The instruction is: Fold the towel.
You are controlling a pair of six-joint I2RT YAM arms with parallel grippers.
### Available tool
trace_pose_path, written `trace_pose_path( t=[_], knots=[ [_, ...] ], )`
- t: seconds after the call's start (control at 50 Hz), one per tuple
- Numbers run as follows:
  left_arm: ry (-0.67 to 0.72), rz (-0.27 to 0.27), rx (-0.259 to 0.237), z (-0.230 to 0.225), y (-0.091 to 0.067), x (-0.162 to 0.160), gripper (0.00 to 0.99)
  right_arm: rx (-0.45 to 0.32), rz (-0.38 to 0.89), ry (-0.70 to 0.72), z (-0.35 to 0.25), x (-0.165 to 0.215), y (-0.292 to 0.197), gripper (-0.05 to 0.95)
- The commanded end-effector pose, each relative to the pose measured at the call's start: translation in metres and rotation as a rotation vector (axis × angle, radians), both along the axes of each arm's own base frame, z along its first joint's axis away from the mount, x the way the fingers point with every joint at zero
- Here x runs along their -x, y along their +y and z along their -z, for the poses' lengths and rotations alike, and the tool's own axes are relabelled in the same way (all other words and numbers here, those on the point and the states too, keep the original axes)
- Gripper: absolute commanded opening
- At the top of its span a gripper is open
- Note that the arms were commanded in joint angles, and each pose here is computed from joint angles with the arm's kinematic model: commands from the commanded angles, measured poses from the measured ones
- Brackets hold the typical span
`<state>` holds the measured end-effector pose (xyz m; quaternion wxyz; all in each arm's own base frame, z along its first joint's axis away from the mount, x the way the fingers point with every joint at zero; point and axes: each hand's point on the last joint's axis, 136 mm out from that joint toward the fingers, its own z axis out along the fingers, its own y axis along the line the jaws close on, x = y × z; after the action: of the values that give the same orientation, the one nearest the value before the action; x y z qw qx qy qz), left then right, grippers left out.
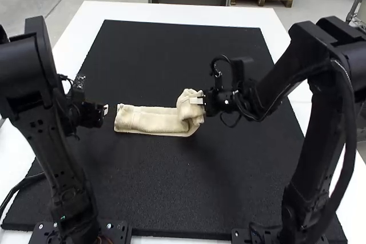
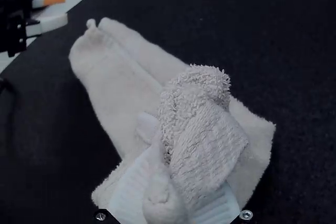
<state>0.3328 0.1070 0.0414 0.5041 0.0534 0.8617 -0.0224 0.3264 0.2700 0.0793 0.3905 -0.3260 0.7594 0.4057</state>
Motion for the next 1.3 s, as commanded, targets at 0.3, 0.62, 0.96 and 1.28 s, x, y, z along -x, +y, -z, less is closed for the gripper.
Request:
trace_pose_path(
  t=[0.3, 0.62, 0.96, 1.28],
  knots=[
    [-0.049, 0.057, 0.050, -0.009, -0.005, 0.007, 0.959, -0.043, -0.117, -0.024, -0.018, 0.014, 0.046, -0.02],
    [-0.108, 0.082, 0.069, -0.033, -0.019, 0.003, 0.957, -0.045, -0.156, -0.042, -0.021, 0.018, 0.073, -0.02],
    [-0.106, 0.091, 0.087, -0.033, -0.026, 0.003, 0.957, -0.048, -0.193, -0.044, -0.018, 0.019, 0.097, -0.02],
    [-0.102, 0.094, 0.093, -0.029, -0.030, 0.007, 0.957, -0.056, -0.205, -0.046, -0.017, 0.011, 0.111, -0.02]
  ],
)
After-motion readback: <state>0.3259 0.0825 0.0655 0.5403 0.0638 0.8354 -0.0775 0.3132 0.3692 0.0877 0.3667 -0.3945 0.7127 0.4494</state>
